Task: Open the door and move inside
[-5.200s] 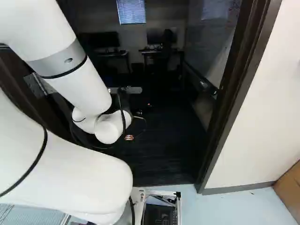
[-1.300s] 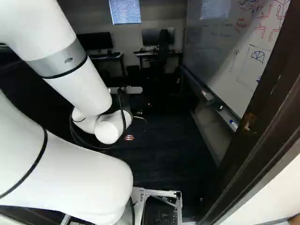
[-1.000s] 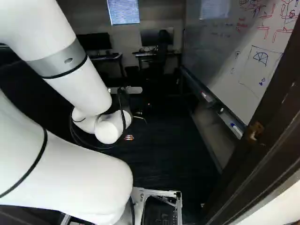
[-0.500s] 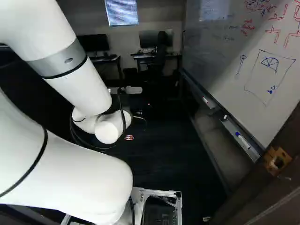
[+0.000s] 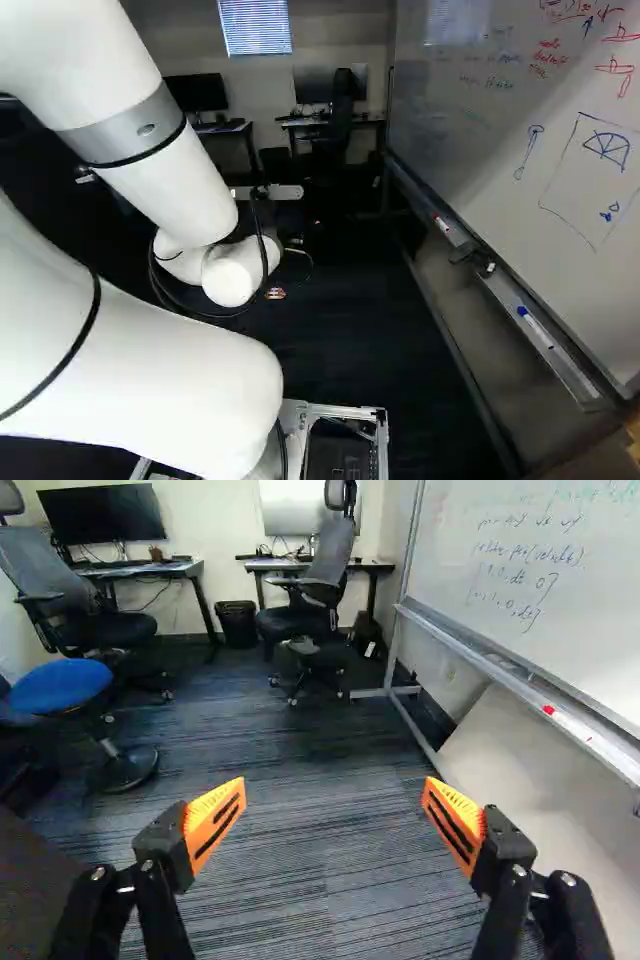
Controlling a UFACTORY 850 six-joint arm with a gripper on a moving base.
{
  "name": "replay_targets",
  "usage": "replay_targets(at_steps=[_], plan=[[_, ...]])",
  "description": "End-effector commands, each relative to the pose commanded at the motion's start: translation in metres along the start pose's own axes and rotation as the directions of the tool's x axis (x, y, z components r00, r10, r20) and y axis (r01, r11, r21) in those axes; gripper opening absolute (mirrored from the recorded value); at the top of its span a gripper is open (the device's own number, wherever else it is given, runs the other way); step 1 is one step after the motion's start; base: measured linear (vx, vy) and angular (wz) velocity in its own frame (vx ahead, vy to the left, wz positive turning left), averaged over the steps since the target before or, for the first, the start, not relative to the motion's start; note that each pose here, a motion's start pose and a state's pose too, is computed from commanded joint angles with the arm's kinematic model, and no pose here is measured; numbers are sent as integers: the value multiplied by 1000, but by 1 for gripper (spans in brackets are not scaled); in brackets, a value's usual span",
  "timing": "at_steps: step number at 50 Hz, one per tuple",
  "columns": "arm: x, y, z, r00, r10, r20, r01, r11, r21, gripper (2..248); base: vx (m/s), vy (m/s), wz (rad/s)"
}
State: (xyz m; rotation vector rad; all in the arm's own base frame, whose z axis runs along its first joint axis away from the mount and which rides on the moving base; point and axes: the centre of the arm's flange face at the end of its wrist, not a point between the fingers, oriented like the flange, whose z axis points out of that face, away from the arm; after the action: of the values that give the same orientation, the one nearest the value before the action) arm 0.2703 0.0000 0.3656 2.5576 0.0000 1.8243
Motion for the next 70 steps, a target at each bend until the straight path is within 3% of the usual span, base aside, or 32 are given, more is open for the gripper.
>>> replay_targets(at_steps=[70], plan=[[0, 0, 0, 1000, 0, 0, 0, 1000, 0, 247, 182, 3, -10]])
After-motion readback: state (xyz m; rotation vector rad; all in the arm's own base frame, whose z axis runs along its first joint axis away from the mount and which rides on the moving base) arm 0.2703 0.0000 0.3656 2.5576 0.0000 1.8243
